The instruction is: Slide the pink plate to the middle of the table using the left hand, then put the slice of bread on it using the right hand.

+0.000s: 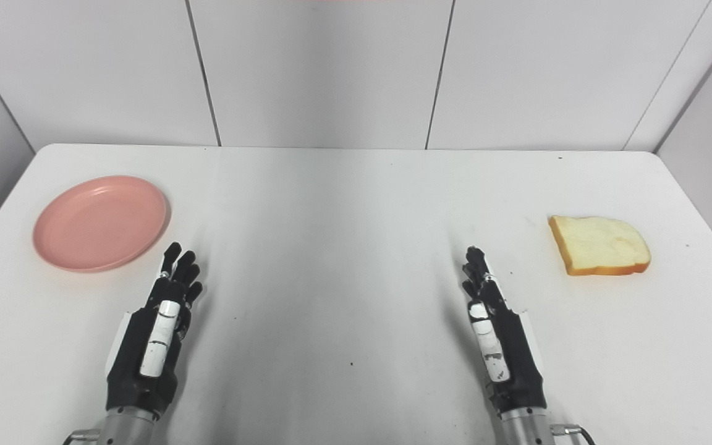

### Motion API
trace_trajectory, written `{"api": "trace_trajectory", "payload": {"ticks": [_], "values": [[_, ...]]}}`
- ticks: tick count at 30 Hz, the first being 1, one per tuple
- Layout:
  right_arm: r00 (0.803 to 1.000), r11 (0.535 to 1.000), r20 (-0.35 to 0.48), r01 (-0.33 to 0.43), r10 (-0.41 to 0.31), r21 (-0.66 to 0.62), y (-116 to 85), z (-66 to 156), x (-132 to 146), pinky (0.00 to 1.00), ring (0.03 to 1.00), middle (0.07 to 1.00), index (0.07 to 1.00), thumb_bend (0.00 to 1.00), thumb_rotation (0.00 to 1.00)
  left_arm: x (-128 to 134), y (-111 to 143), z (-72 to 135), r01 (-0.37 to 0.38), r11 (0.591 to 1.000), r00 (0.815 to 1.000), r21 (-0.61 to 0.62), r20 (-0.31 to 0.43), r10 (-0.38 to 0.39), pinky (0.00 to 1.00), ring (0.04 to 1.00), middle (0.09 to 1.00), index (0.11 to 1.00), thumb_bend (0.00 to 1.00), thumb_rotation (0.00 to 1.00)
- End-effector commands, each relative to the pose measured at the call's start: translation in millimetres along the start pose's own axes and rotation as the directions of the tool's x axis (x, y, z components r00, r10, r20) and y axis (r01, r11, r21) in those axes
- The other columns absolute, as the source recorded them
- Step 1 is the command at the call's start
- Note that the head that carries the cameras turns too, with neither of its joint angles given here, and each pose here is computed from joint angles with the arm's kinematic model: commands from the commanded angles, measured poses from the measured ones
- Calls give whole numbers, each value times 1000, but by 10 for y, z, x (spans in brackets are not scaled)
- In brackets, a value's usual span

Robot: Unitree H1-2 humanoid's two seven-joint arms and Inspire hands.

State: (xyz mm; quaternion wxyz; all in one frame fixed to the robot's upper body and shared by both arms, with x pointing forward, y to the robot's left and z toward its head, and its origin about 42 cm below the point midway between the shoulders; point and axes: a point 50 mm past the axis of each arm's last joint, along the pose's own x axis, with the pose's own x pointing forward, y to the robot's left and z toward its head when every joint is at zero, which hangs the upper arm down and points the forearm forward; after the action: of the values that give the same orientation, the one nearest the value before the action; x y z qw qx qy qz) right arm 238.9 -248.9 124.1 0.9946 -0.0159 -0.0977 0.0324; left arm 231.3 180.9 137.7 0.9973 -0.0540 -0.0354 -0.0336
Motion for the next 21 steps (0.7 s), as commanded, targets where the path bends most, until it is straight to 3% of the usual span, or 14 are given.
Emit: {"api": "trace_trajectory", "payload": {"ticks": [1, 21], "values": [[1000, 1000, -31, 2, -2, 4, 18, -92, -107, 973, 967, 971, 947, 867, 953, -99, 33, -6, 4, 1000, 1000, 10, 8, -4, 1000, 1000, 1000, 1000, 744, 815], [1000, 1000, -23, 1, -1, 2, 15, -83, -102, 957, 955, 965, 944, 864, 954, -96, 39, 17, 8, 1000, 1000, 8, 8, -8, 1000, 1000, 1000, 1000, 743, 821]]}}
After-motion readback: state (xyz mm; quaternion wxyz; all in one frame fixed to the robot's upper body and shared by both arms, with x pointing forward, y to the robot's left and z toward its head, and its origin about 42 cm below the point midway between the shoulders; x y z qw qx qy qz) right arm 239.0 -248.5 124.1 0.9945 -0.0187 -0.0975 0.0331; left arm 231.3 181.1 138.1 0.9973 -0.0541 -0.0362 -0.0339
